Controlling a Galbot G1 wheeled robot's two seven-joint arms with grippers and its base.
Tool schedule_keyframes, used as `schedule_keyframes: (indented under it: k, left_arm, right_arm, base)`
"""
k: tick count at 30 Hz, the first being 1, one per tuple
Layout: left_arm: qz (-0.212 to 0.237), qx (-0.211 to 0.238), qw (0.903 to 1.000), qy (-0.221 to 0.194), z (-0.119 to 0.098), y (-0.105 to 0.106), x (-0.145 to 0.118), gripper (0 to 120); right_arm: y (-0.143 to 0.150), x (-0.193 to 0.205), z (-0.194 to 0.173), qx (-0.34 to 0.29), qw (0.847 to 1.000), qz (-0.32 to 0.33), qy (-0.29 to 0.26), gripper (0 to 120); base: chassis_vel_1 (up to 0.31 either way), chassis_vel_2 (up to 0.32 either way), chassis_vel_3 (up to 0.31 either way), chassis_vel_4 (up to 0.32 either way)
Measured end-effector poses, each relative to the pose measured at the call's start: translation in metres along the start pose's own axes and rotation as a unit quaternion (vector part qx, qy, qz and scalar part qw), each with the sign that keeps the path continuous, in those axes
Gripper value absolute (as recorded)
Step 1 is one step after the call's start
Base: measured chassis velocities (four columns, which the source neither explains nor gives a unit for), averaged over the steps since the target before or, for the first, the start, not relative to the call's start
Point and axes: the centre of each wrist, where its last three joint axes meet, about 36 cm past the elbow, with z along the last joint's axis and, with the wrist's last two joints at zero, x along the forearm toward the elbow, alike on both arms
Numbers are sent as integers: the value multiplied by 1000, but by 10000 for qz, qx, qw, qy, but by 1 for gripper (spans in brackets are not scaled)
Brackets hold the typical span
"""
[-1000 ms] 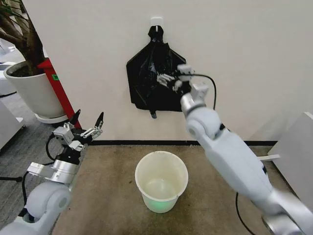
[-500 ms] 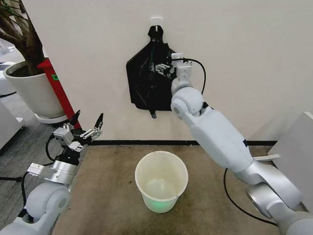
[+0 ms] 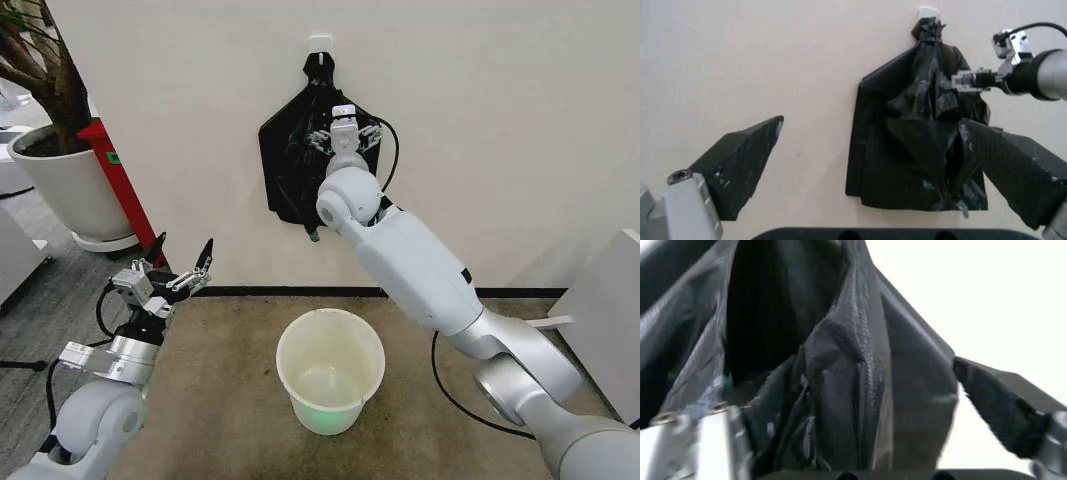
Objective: Place the garbage bag over the trash bin.
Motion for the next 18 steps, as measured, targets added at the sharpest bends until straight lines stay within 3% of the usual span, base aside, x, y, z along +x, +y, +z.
schedule_keyframes:
  k: [18]
  left_arm:
    - [4, -3, 10000, 21, 3, 1, -2, 99]
  right_arm:
    - [-9, 23, 9, -3, 10000, 26, -19, 14]
  base:
    - [0, 0, 0, 0]
